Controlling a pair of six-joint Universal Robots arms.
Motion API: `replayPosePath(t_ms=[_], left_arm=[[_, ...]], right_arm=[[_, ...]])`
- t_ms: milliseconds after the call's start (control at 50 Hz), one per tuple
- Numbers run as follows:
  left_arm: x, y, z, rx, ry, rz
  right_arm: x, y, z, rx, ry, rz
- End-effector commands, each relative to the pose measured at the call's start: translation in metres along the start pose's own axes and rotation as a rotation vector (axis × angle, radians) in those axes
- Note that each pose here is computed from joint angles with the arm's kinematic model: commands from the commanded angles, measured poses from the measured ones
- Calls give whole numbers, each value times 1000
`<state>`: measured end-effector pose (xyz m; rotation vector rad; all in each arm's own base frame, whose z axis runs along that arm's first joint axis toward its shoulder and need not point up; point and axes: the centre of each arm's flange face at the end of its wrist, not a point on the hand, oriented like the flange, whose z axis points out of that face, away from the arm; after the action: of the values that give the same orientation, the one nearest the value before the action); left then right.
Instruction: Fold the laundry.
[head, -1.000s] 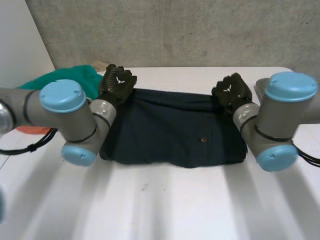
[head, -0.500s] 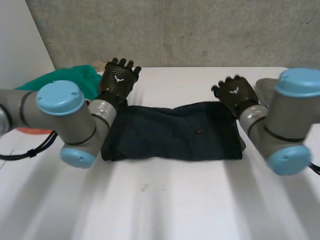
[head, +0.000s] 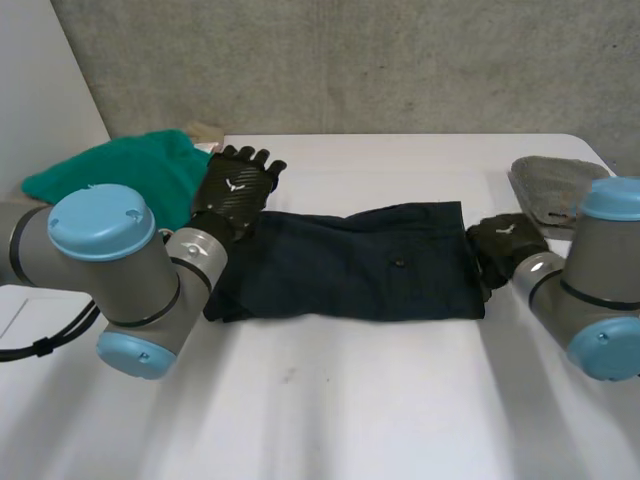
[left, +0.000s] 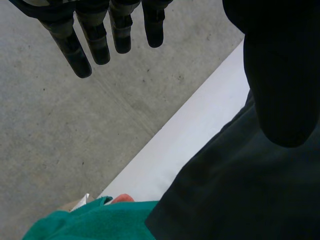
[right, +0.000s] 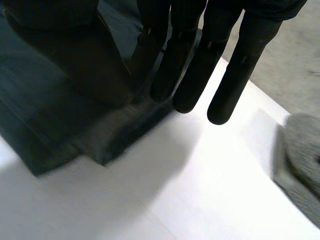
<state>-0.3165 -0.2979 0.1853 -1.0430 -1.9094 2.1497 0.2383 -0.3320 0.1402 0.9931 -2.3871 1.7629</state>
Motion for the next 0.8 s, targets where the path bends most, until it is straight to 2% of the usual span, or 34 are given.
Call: replayPosePath(t_ms=[20, 120, 240, 380, 600, 720, 800], left_arm=[[-5, -11, -6, 21, -9, 2], [-6, -13, -13, 17, -9, -2], [-5, -17, -21, 17, 2, -45], [-4, -24, -27, 38, 29, -105], [-1, -18, -32, 20, 46, -113], [-2, -15, -32, 10, 43, -112], [-3, -18, -33, 19, 40, -113]], right_arm=[[49, 0, -17, -7, 100, -63], [44, 8, -21, -10, 26, -88], [24, 0, -25, 44, -76, 21], [20, -2, -18, 55, -105, 131], [-12, 18, 7, 7, -170, 110], [-7, 21, 9, 23, -128, 117], [6, 7, 2, 66, -36, 95]])
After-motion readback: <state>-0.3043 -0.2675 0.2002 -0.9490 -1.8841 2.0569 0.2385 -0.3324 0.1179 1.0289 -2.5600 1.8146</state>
